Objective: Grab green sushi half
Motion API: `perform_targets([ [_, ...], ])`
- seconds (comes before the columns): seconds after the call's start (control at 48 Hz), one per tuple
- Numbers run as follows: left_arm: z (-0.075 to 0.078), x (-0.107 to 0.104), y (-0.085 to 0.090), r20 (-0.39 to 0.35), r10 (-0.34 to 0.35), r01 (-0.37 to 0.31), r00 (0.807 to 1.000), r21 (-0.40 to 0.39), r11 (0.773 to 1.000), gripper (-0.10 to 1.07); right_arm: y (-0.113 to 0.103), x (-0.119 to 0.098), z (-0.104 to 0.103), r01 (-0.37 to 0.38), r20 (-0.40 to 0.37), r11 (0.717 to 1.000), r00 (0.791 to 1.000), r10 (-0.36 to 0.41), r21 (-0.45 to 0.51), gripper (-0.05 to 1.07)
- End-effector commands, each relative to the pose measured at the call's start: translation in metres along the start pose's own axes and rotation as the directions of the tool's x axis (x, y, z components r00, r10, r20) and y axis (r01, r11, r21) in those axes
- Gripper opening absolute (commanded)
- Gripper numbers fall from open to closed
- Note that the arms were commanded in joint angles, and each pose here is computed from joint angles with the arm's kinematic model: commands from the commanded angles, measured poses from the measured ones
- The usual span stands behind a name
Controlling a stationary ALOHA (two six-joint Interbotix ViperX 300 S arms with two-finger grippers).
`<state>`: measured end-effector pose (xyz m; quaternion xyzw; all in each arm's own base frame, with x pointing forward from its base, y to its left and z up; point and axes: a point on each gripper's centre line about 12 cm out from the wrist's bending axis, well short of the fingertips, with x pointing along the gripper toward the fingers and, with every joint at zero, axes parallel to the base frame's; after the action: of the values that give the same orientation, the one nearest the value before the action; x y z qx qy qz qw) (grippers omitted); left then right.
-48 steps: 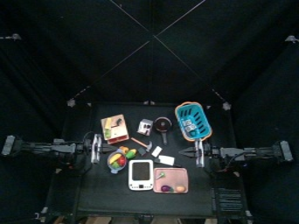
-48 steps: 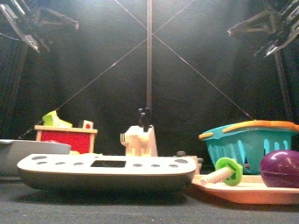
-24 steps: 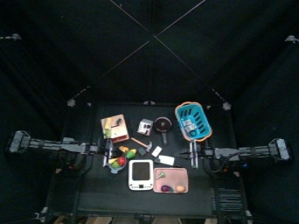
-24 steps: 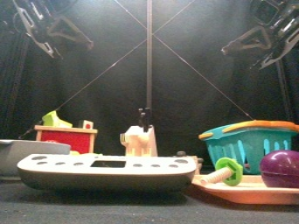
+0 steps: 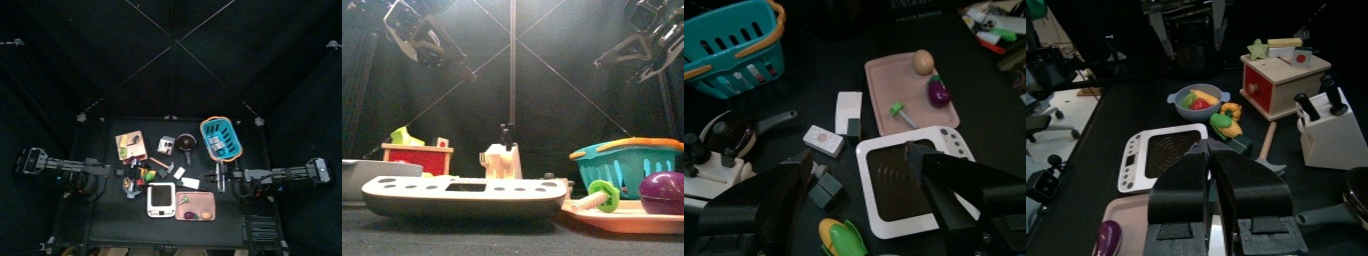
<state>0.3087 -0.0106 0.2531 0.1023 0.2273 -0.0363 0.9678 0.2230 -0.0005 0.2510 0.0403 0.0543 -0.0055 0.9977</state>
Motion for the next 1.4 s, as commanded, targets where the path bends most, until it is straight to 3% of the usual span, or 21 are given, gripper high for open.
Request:
perform_targets([
  [0.0,0.006,0.016,0.001,-0.026,0.0,0.001,1.0,0.06,0.998,1.04,0.0,0.002,0.009,0.001,0.025,1.0,1.0,-0.002,0.014,0.01],
  [0.104,-0.004,0.033,0.003,-0.137,0.009,0.01,0.991,0.138,0.99,1.04,0.0,0.002,0.008,0.002,0.023,1.0,1.0,-0.003,0.016,0.01],
  [0.208,-0.013,0.047,0.006,-0.257,0.026,0.019,0.966,0.171,0.985,1.04,0.0,0.002,0.008,0.003,0.022,1.0,1.0,-0.003,0.018,0.01],
  [0.354,-0.023,0.066,0.012,-0.418,0.069,0.034,0.906,0.235,0.971,1.04,-0.001,0.002,0.005,0.009,0.014,1.0,1.0,-0.009,0.025,0.01],
  [0.458,-0.031,0.081,0.016,-0.5,0.098,0.082,0.86,0.325,0.942,1.04,-0.001,0.003,0.003,0.011,0.007,0.999,1.0,-0.011,0.03,0.01],
  [0.583,-0.04,0.098,0.015,-0.548,0.095,0.151,0.831,0.386,0.91,1.04,-0.002,0.005,0.0,0.015,-0.007,0.999,1.0,-0.014,0.041,0.01],
  [0.729,-0.041,0.109,0.021,-0.564,0.074,0.204,0.822,0.414,0.887,1.04,-0.001,0.007,-0.003,0.014,-0.023,0.999,1.0,-0.013,0.045,0.01],
  [1.104,-0.057,0.121,0.05,-0.582,0.01,0.257,0.813,0.376,0.89,1.04,-0.001,0.009,-0.013,0.015,-0.057,0.999,0.998,-0.013,0.045,0.01],
  [1.375,-0.07,0.128,0.051,-0.598,-0.029,0.297,0.801,0.355,0.886,1.04,0.0,0.008,-0.016,0.008,-0.065,0.999,0.998,-0.005,0.044,0.01],
])
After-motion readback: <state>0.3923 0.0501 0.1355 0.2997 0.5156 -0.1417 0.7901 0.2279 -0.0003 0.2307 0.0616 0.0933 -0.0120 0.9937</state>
